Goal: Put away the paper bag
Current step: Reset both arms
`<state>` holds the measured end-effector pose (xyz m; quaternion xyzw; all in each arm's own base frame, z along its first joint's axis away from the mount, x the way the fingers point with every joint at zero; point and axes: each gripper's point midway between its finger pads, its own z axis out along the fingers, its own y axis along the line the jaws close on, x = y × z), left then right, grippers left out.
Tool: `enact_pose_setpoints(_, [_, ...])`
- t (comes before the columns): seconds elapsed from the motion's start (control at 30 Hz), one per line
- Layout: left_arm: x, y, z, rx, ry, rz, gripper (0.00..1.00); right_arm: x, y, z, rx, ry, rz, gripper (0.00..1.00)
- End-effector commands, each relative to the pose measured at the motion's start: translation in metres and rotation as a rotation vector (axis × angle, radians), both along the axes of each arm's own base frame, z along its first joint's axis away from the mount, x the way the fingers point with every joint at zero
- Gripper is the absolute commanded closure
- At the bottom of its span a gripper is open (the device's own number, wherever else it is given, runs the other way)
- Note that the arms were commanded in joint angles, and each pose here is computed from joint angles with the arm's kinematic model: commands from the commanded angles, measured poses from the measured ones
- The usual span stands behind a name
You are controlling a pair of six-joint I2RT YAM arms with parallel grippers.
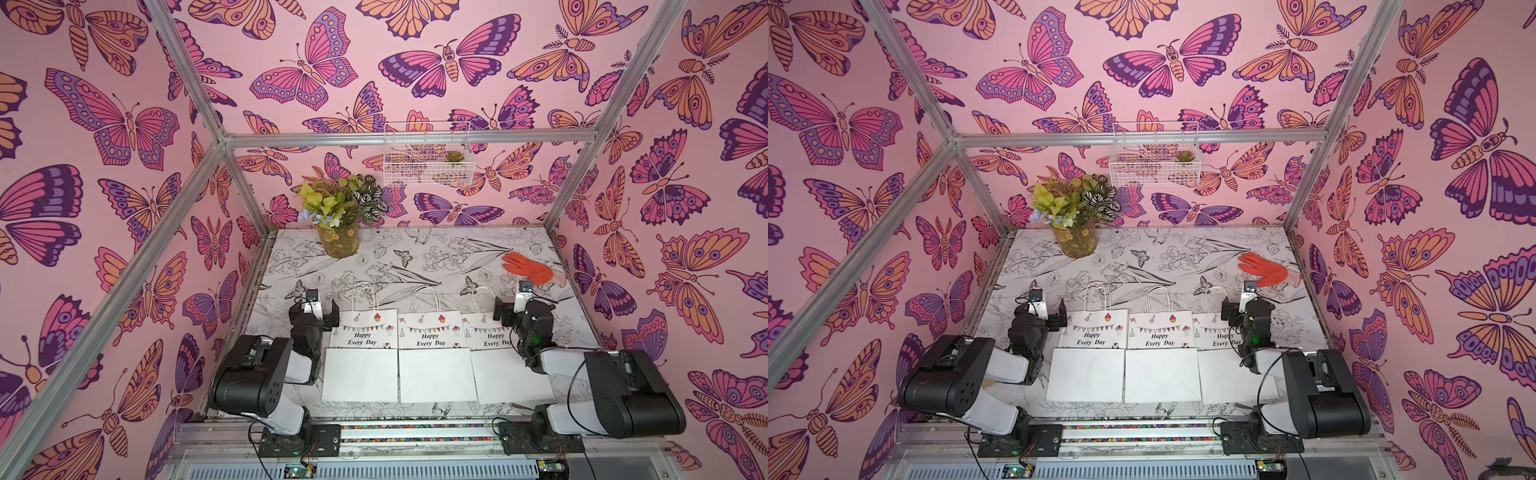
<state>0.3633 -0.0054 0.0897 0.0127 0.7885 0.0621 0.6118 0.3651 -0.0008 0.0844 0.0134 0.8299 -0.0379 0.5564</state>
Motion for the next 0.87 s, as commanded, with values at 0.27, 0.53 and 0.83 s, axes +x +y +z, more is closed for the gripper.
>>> enact_pose_setpoints(0.27, [0.003, -0.004, 0.005, 0.008, -0.018, -0.025, 0.00, 0.025, -0.026, 0.013, 0.065, -0.071, -0.118, 0.01])
enact_pose_setpoints(0.53, [0.004, -0.004, 0.005, 0.007, -0.017, -0.026, 0.00, 0.027, -0.020, 0.011, 0.050, -0.028, -0.094, 0.01])
enact_pose_setpoints(0.83, [0.017, -0.001, -0.002, -0.034, 0.068, -0.042, 0.00, 0.029, -0.013, 0.010, 0.056, -0.013, -0.047, 0.01])
